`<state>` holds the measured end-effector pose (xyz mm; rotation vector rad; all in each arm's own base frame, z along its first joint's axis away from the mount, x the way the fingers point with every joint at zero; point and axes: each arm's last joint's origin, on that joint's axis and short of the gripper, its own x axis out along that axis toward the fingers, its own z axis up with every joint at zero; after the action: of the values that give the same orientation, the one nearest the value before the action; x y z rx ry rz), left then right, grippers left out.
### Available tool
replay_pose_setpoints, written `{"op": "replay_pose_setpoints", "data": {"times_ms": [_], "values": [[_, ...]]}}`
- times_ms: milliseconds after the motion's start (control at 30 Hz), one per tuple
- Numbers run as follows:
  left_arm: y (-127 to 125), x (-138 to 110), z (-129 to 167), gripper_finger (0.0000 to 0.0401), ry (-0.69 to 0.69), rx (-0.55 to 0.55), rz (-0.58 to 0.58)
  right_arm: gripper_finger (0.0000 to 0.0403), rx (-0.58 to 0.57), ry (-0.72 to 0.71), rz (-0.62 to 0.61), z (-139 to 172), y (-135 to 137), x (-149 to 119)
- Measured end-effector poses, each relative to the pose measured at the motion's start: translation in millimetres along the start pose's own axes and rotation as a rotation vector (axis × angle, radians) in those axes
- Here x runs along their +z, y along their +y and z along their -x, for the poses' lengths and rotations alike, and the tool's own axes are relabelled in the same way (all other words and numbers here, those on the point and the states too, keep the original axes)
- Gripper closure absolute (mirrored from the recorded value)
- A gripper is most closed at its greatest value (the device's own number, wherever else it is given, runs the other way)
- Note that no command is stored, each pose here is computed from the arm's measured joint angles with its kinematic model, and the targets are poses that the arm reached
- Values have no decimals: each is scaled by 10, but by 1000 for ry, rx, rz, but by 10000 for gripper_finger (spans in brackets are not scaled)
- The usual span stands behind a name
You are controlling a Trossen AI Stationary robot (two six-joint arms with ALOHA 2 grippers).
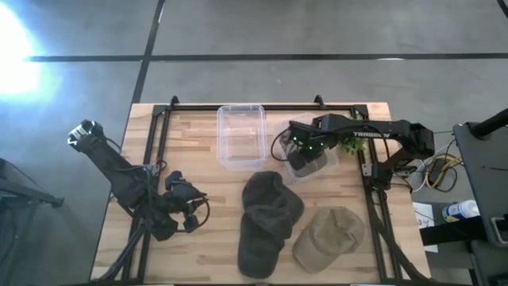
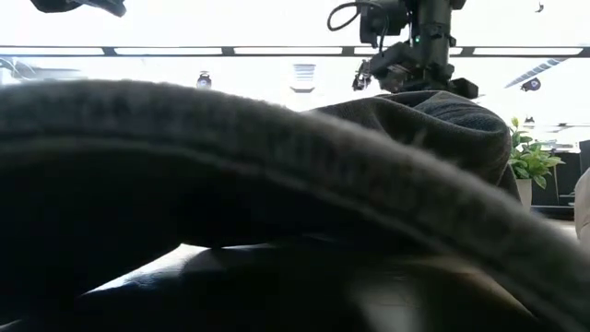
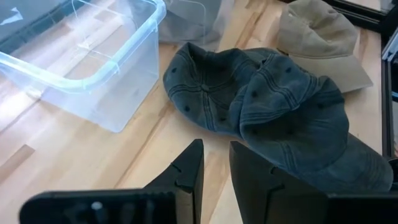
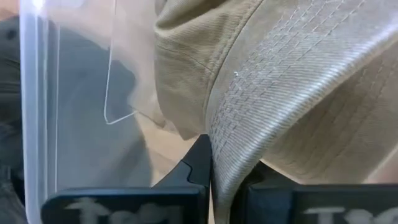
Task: Pick & Place hat
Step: Put the left brown cap into the right transparent bin, then put the bottom black cap into the left transparent bin
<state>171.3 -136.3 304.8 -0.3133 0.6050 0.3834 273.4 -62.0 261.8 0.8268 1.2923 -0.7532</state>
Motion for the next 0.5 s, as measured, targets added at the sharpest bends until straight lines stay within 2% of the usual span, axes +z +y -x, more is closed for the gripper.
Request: {"op": "replay_pose_setpoints", "data": {"times_ms": [100,200,367,500], "values": [[0,0,-1,330,-3,2,0,376,-5,5,0,-81,-3,-2],[2,4,-1,330,-16,8,1,345,4,-7,8,-81,30,-14],[2,5,-1,330,-21,11,1,283,41,-94,55,212,142,-46],[2,5,-1,330,-20,11,0,238,15,-179,89,521,170,-114]]}}
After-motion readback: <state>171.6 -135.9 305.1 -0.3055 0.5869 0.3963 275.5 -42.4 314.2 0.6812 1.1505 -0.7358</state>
